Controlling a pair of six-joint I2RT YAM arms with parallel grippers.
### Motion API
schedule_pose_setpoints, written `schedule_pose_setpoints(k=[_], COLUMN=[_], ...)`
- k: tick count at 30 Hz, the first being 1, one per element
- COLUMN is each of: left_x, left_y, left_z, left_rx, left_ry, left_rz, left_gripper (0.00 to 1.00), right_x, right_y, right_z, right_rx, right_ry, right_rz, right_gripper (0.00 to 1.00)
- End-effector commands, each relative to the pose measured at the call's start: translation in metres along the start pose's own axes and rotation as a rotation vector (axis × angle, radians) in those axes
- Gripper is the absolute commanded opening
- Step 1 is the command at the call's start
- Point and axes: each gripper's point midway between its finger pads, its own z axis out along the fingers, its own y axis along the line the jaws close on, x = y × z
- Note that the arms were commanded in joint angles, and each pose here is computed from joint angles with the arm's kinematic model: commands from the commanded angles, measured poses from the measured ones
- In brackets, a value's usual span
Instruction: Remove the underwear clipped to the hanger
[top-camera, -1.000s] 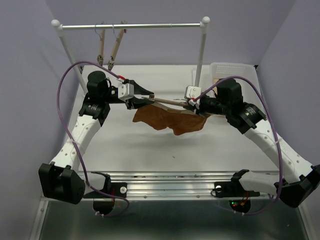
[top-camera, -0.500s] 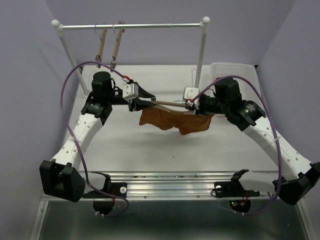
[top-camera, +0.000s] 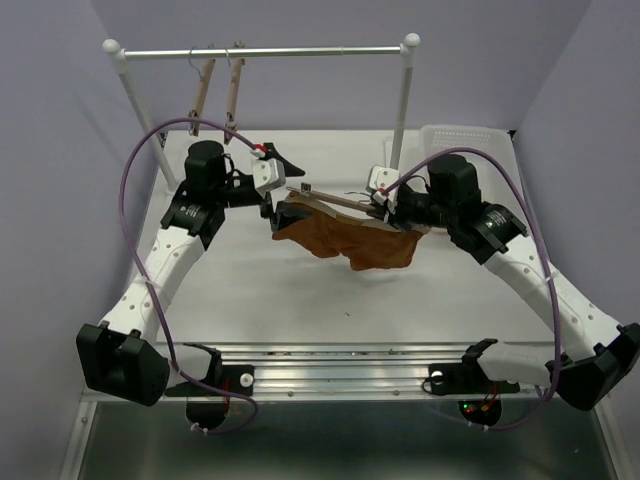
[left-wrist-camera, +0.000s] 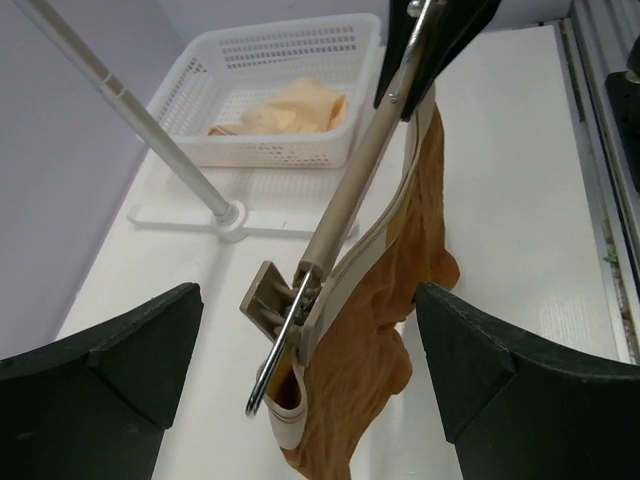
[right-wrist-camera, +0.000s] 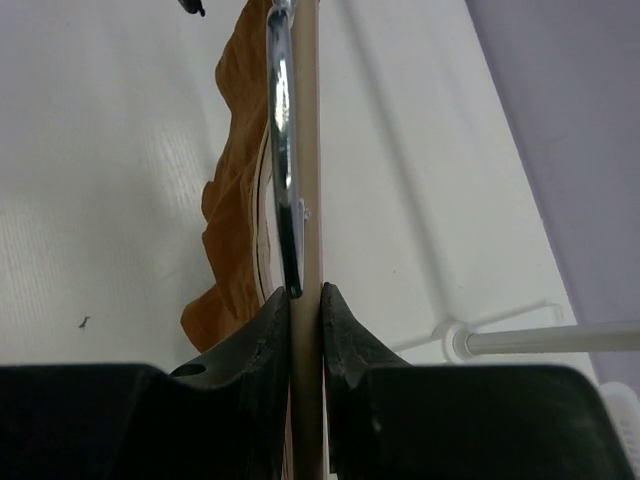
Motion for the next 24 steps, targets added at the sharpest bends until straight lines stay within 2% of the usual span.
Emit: schedule_pose_setpoints(k=[1, 2, 5, 12, 14, 16, 17, 18, 19, 20, 21, 23, 24], left_x=[-0.047, -0.051, -0.088, -0.167, -0.156, -0.141, -0.144, -0.144, -0.127, -0.137, -0.127, -0.118, -0.112], left_y=[0.029, 0.044, 0.077, 0.125, 0.136, 0.127, 0.117, 0.112, 0.106, 0.096, 0.093, 0.080, 0.079], left_z=[-0.011, -0.012, -0.019, -0.038, -0.043, -0.040, -0.044, -0.046, -0.044, -0.051, -0.052, -0.058, -0.059], left_rx=[-0.144, -0.221, -0.365, -0.581, -0.673, -0.668, -0.668, -0.678, -0.683, -0.686, -0.703, -0.733, -0.760], left_ry=[-0.009, -0.013, -0.075, -0.256, -0.267, -0.241, -0.258, -0.298, -0.290, -0.321, -0.320, -0.306, -0.308], left_rz=[0.086, 0.022, -0.017, -0.265, -0.477, -0.610, -0.644, -0.721, -0.766, -0.774, -0.836, -0.914, -0.962], left_gripper=[0.99, 0.99, 0.99, 0.99, 0.99, 0.99, 0.98, 0.99, 0.99, 0.99, 0.99, 0.99, 0.99], right_x=[-0.047, -0.047, -0.037, -0.002, -0.004, -0.006, -0.016, -0.012, -0.013, -0.021, -0.017, -0.032, -0.034], right_y=[-0.026, -0.033, -0.040, -0.052, -0.053, -0.047, -0.050, -0.041, -0.039, -0.040, -0.036, -0.042, -0.043], right_z=[-0.024, -0.028, -0.030, -0.015, -0.012, -0.009, -0.010, -0.003, -0.001, 0.000, 0.007, 0.005, 0.005], right_rx=[0.183, 0.231, 0.311, 0.464, 0.563, 0.599, 0.646, 0.651, 0.665, 0.693, 0.707, 0.784, 0.807], right_ry=[-0.184, -0.184, -0.182, -0.116, -0.122, -0.111, -0.148, -0.111, -0.104, -0.128, -0.092, -0.139, -0.116], right_rz=[-0.019, -0.013, -0.004, 0.010, -0.018, -0.106, -0.138, -0.193, -0.215, -0.240, -0.295, -0.331, -0.371], right_gripper=[0.01, 0.01, 0.01, 0.01, 0.01, 0.01, 0.01, 0.01, 0.01, 0.01, 0.01, 0.01, 0.01])
